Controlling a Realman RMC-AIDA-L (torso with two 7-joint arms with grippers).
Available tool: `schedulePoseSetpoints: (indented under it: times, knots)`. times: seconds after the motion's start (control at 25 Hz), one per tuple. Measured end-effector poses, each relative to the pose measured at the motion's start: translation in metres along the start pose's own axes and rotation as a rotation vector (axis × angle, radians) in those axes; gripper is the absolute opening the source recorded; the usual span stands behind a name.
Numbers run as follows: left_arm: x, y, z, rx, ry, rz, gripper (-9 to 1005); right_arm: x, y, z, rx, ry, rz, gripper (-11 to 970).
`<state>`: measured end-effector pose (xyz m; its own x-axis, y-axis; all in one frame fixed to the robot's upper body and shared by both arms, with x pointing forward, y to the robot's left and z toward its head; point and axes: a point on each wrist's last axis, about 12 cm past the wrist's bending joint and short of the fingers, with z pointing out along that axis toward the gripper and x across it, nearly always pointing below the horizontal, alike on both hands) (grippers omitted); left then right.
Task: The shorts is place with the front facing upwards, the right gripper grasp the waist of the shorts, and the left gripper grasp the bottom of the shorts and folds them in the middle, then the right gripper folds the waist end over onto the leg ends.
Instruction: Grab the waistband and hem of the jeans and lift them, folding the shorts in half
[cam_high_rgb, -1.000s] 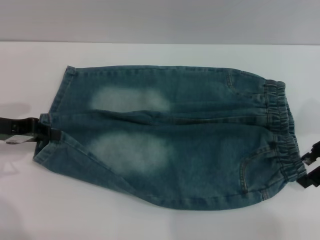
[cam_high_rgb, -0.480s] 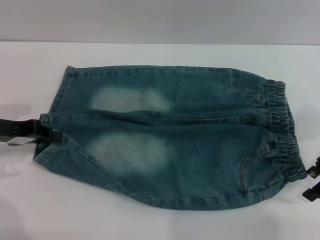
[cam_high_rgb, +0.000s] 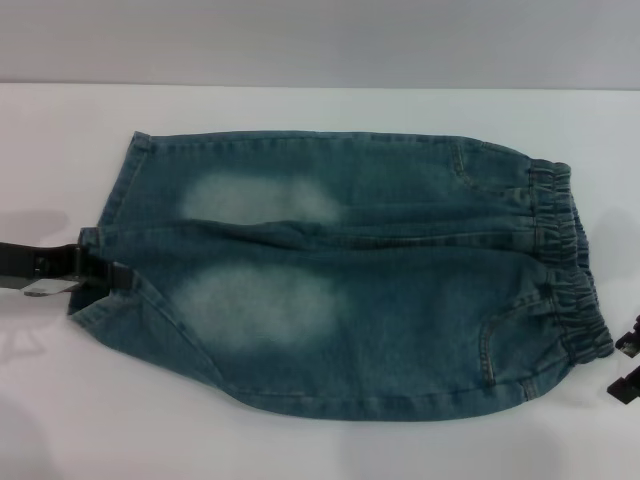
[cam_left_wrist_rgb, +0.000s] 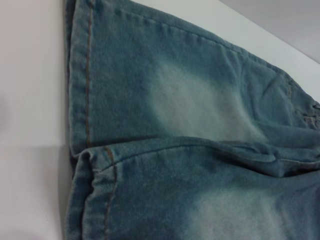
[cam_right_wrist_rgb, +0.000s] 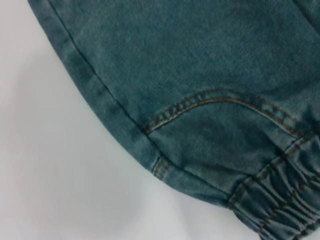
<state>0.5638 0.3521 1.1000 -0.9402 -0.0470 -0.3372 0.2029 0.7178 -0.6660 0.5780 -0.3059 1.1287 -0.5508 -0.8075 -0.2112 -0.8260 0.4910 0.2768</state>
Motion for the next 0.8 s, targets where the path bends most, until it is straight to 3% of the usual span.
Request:
schedulePoseSetpoints:
  times: [0.8]
  knots:
    - [-0.0044, -0.0006, -0.0038, 0.022, -0.051, -0.008, 104, -0.009, -0.0022, 0.0009, 0.06, -0.023, -0.036, 692]
